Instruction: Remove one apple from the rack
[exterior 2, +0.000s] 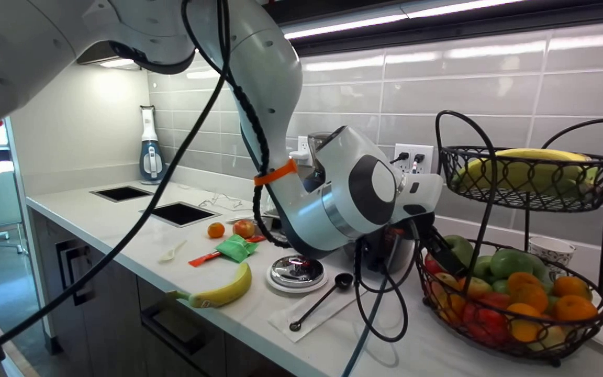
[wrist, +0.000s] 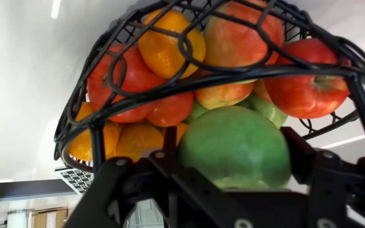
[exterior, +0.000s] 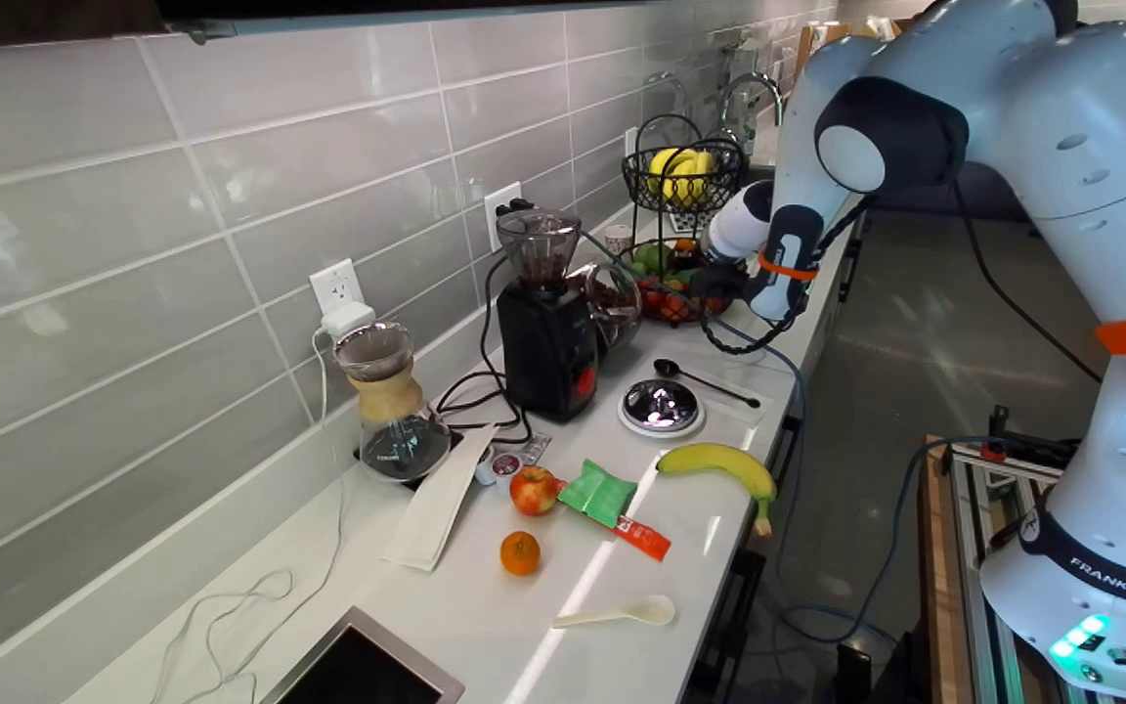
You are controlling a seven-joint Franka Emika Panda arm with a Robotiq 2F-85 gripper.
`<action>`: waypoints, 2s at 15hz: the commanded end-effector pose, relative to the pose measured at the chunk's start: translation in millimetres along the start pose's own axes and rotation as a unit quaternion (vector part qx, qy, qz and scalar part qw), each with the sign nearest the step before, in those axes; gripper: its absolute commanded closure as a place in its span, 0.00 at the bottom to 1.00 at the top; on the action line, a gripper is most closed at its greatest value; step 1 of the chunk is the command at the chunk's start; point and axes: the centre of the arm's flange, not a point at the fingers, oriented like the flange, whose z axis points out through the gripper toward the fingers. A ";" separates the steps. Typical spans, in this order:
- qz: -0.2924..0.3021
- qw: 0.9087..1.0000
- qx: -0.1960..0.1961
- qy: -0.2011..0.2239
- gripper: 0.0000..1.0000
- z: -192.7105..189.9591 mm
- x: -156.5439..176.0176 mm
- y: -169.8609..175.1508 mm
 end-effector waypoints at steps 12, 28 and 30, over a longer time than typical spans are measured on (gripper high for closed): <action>-0.007 0.998 -0.058 0.035 0.46 -78.7 -31.3 7.4; -0.186 0.973 -0.075 -0.116 0.46 -139.7 -31.3 29.0; -0.207 0.963 -0.077 -0.154 0.46 -142.3 -31.0 30.5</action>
